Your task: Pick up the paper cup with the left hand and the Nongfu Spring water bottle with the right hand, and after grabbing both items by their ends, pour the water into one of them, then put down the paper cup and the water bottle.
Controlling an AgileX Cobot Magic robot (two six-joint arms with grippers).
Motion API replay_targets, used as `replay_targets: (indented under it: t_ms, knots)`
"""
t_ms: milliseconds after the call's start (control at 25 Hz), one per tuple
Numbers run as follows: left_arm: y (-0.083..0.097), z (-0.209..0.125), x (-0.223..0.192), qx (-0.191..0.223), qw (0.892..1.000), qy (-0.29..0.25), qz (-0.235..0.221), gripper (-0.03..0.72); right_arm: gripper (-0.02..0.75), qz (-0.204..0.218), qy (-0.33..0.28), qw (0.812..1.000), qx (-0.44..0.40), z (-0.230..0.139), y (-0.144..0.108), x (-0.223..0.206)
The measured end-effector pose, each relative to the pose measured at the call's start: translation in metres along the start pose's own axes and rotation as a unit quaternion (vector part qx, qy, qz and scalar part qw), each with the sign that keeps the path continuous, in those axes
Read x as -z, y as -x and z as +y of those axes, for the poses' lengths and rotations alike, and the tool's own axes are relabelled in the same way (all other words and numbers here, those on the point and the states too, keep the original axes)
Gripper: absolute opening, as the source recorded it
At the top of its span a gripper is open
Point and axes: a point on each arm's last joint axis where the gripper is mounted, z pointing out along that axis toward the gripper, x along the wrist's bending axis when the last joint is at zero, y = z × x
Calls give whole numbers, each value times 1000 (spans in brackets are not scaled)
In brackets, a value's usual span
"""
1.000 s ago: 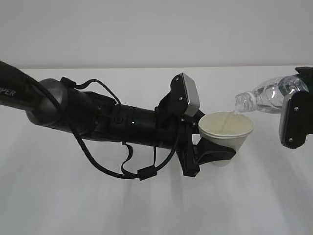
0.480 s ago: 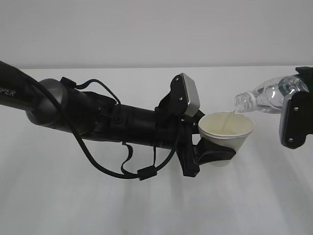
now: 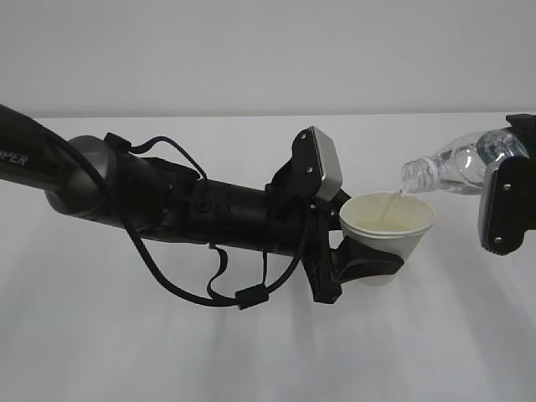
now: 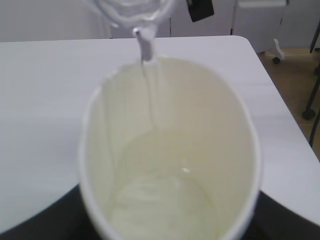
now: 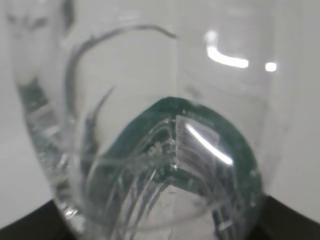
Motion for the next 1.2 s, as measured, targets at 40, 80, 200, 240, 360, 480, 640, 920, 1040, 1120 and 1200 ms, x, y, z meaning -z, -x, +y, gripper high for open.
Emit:
replay_targets:
  t_ms: [40, 80, 200, 240, 360, 480, 640, 920, 1040, 1120, 1200]
  knots:
    - [0, 0, 0, 0, 1000, 0, 0, 414, 430, 0, 0, 1000, 0, 0, 0, 0]
    - [0, 0, 0, 0, 1000, 0, 0, 414, 430, 0, 0, 1000, 0, 0, 0, 0]
    - [0, 0, 0, 0, 1000, 0, 0, 414, 430, 0, 0, 1000, 1, 0, 0, 0]
    - [0, 0, 0, 0, 1000, 0, 0, 414, 430, 0, 0, 1000, 1, 0, 0, 0]
    - [0, 0, 0, 0, 1000, 0, 0, 414, 430, 0, 0, 1000, 1, 0, 0, 0]
    - [0, 0, 0, 0, 1000, 0, 0, 413, 430, 0, 1, 1000, 2, 0, 0, 0]
    - [0, 0, 0, 0, 1000, 0, 0, 413, 430, 0, 2, 1000, 3, 0, 0, 0]
    - [0, 0, 0, 0, 1000, 0, 0, 413, 430, -1, 3, 1000, 6, 0, 0, 0]
    - [0, 0, 0, 0, 1000, 0, 0, 413, 430, -1, 5, 1000, 10, 1, 0, 0]
    - [0, 0, 0, -1, 1000, -1, 0, 413, 430, 0, 9, 1000, 11, 3, 0, 0]
    - [0, 0, 0, -1, 1000, -1, 0, 413, 430, 3, 10, 1000, 12, 3, 0, 0]
